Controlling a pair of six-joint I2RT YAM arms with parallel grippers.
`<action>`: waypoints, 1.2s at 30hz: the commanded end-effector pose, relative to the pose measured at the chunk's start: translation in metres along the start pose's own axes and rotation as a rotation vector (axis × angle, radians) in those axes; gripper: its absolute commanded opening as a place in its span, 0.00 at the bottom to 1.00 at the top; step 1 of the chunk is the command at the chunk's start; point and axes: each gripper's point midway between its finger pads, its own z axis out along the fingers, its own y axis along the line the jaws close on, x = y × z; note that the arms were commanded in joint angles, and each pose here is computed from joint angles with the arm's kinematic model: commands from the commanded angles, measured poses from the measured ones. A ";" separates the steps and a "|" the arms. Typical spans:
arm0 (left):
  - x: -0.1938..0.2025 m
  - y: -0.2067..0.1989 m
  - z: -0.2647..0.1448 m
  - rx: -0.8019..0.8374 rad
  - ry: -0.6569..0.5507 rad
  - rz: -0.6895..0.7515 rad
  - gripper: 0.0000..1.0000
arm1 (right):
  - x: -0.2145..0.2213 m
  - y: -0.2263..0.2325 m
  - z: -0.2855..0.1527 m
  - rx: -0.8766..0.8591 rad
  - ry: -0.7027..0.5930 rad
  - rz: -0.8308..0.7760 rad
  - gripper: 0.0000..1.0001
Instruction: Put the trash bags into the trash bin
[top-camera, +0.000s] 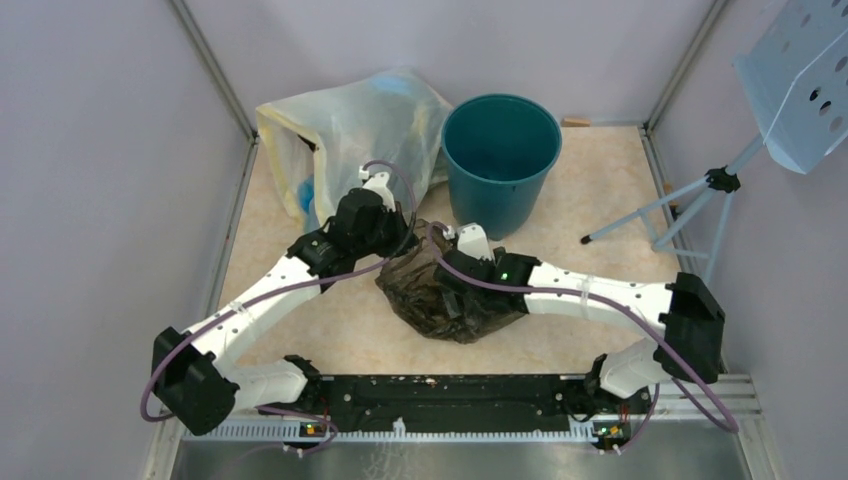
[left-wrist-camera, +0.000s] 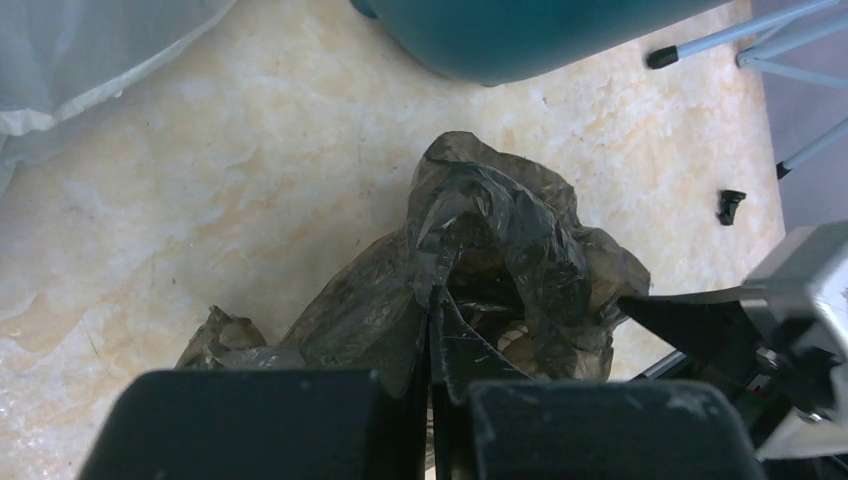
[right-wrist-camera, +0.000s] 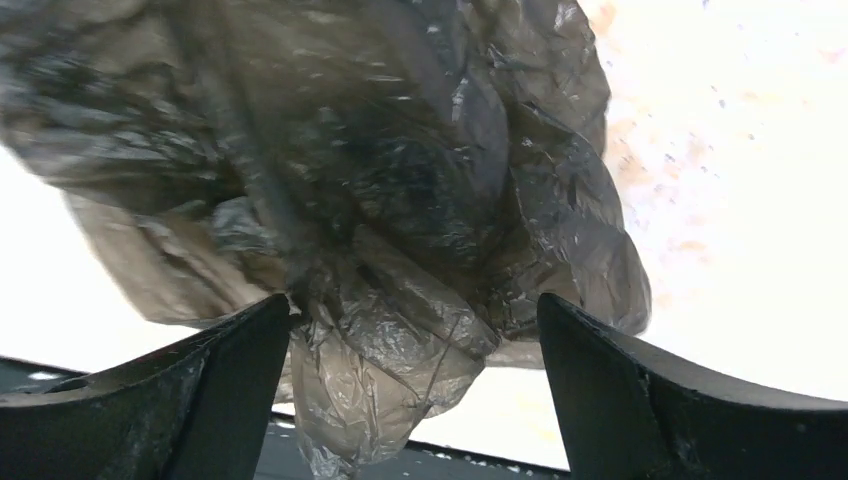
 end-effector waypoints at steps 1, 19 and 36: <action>-0.008 0.003 -0.007 -0.005 -0.045 -0.020 0.00 | 0.013 -0.030 0.002 0.152 0.014 0.003 0.88; -0.048 0.039 -0.023 -0.248 -0.011 0.265 0.00 | -0.098 -0.062 -0.124 -0.167 -0.125 0.277 0.00; -0.059 -0.028 -0.081 0.179 -0.307 0.355 0.75 | -0.121 -0.020 -0.111 -0.400 -0.023 0.424 0.00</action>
